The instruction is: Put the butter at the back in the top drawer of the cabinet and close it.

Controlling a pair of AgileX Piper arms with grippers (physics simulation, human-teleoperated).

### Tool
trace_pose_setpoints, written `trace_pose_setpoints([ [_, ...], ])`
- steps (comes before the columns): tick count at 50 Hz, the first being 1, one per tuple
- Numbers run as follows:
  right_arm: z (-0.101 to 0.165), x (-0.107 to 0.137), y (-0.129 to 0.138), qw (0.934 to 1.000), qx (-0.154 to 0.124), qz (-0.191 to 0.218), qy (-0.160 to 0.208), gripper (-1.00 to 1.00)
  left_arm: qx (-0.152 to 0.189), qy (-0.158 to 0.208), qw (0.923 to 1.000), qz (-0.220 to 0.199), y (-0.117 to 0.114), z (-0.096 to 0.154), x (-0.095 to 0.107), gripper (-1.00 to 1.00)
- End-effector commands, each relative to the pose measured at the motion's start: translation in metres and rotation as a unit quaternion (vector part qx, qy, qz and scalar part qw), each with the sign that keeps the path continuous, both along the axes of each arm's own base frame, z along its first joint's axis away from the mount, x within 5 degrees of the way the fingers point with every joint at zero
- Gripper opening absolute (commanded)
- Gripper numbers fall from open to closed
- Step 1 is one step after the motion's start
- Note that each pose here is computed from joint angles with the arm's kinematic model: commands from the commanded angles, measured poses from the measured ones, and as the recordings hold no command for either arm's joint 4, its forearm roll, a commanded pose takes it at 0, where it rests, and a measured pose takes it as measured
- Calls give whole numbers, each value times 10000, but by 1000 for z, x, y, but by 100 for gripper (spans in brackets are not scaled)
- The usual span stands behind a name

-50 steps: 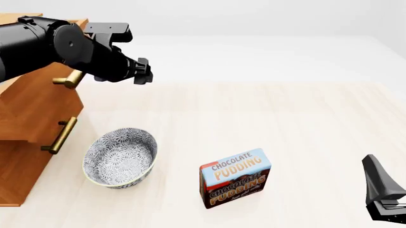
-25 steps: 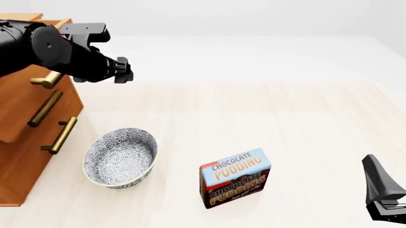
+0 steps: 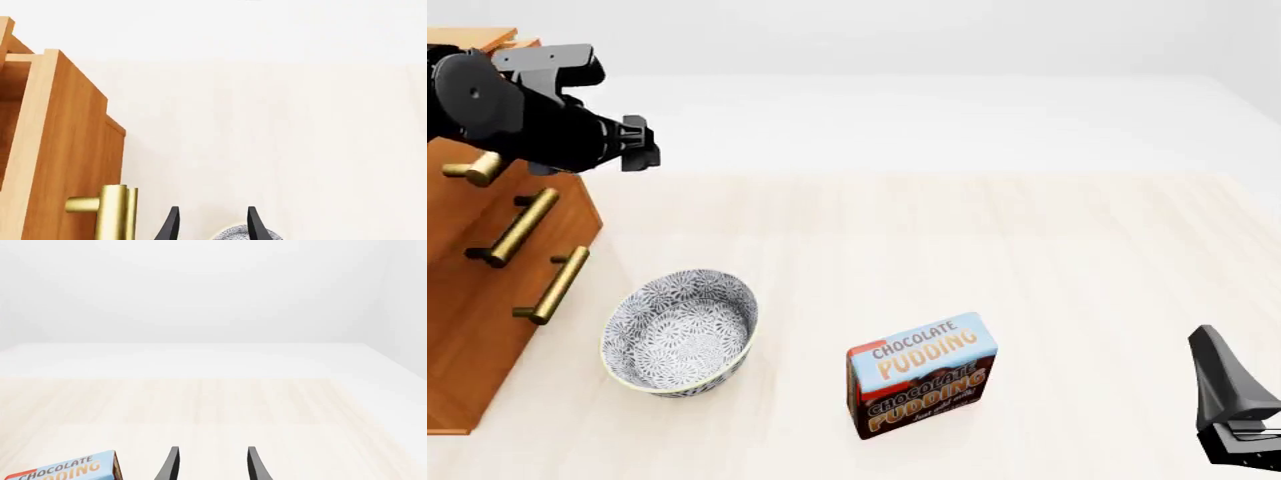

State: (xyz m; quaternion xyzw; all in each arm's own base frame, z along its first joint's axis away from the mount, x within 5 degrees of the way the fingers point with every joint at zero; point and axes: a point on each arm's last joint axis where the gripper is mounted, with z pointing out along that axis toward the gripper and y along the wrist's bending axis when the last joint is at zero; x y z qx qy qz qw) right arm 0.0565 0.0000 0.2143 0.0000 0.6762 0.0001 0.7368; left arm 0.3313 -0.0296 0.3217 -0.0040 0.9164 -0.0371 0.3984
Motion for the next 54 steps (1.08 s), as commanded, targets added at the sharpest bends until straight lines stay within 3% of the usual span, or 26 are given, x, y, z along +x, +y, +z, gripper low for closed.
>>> trace_pose_setpoints([
  [1,0,0,0,10000,0,1,0,100,-16,5,9994,341,22,-2,-3,100],
  [24,0,0,0,10000,1,1,-2,100,-71,-7,9975,709,43,-7,-10,100],
  [54,0,0,0,10000,0,-1,1,100,-142,-95,9961,862,48,-2,-13,100],
])
